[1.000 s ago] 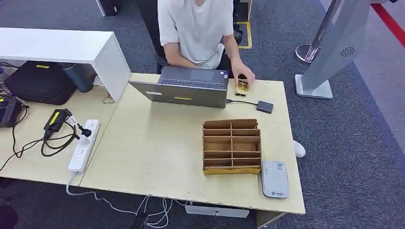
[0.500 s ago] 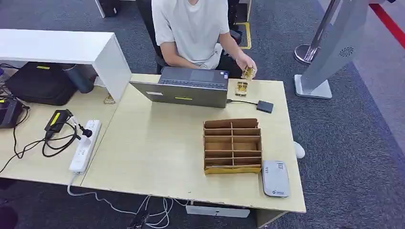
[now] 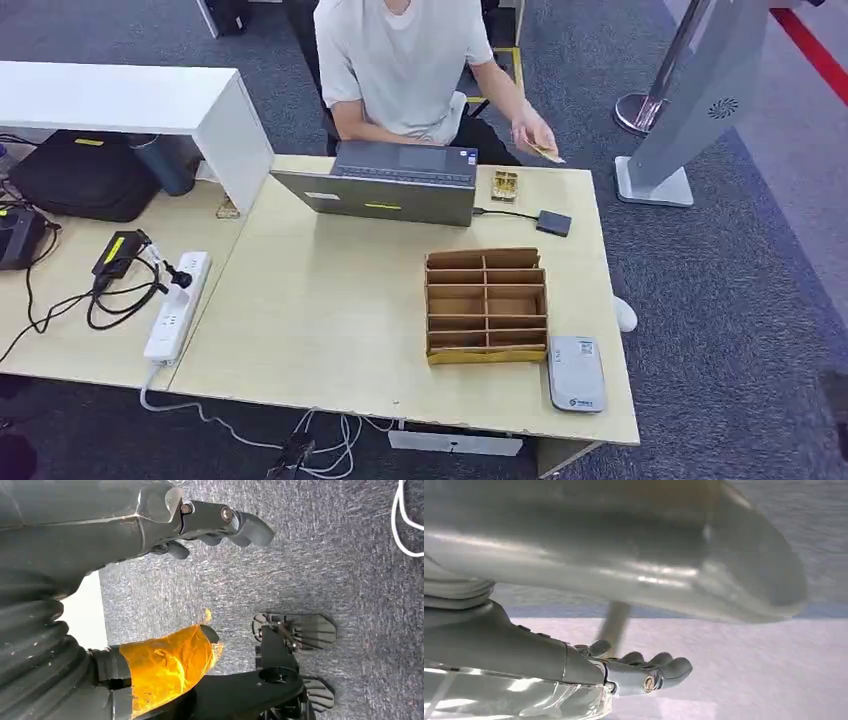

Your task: Pass the card to the sensor for recognition and then transmit it.

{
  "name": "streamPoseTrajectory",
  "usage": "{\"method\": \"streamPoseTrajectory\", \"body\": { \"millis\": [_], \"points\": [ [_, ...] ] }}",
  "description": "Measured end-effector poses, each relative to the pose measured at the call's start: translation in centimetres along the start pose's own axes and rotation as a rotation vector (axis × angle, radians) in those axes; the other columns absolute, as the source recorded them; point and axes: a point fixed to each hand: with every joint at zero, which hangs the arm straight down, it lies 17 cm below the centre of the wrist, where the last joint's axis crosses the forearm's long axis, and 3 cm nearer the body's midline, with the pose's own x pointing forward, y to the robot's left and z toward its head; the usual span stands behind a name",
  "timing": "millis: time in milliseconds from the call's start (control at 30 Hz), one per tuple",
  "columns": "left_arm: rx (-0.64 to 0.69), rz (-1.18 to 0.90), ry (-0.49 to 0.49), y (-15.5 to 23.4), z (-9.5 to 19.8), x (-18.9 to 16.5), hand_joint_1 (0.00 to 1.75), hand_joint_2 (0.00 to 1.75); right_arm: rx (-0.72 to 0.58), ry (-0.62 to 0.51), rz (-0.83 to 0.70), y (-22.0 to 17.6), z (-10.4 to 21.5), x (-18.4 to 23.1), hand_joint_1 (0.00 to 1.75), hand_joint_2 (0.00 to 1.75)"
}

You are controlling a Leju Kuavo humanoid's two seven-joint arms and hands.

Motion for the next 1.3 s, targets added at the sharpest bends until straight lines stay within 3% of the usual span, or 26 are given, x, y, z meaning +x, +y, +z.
{"method": "streamPoseTrajectory", "body": {
  "millis": [100,400,433,567,733,900,1033,1100,1233,1300],
  "points": [
    [0.000,-0.002,-0.005,0.0,0.0,0.3,0.00,1.75,-0.031,-0.032,-0.042,-2.2,-0.9,3.1,0.00,0.00],
    [0.002,-0.005,-0.006,0.0,0.0,0.3,0.00,1.75,-0.046,-0.113,-0.113,-3.9,-1.3,6.6,0.00,0.00],
    [0.002,-0.006,-0.006,0.0,0.0,0.4,0.00,1.75,-0.039,-0.144,-0.149,-4.3,-1.4,8.1,0.00,1.75],
    [0.004,-0.017,-0.020,-0.1,0.2,1.3,0.00,1.75,-0.020,-0.274,-0.357,-7.0,-1.1,15.6,0.00,1.75],
    [0.013,-0.042,-0.029,-0.2,0.4,2.6,0.00,1.75,0.135,-0.468,-0.554,-7.8,2.0,27.6,0.00,1.75],
    [0.015,-0.064,-0.047,-0.8,0.8,3.7,0.00,1.75,0.174,-0.730,-0.461,-7.3,8.8,40.0,0.00,1.75],
    [-0.011,-0.075,-0.071,-1.7,1.0,4.3,0.00,1.75,0.158,-0.919,-0.309,-5.2,16.0,48.3,0.00,1.75],
    [-0.023,-0.077,-0.083,-2.2,1.1,4.6,0.00,1.75,0.158,-0.986,-0.271,-4.4,19.1,51.0,0.00,1.75],
    [-0.031,-0.079,-0.086,-2.5,1.2,4.6,0.00,1.75,0.153,-1.060,-0.248,-3.9,22.2,53.4,0.00,1.75],
    [-0.049,-0.082,-0.112,-2.9,1.3,5.0,0.00,1.75,0.066,-1.110,-0.191,-4.5,23.4,54.3,0.00,1.75]
  ]
}}
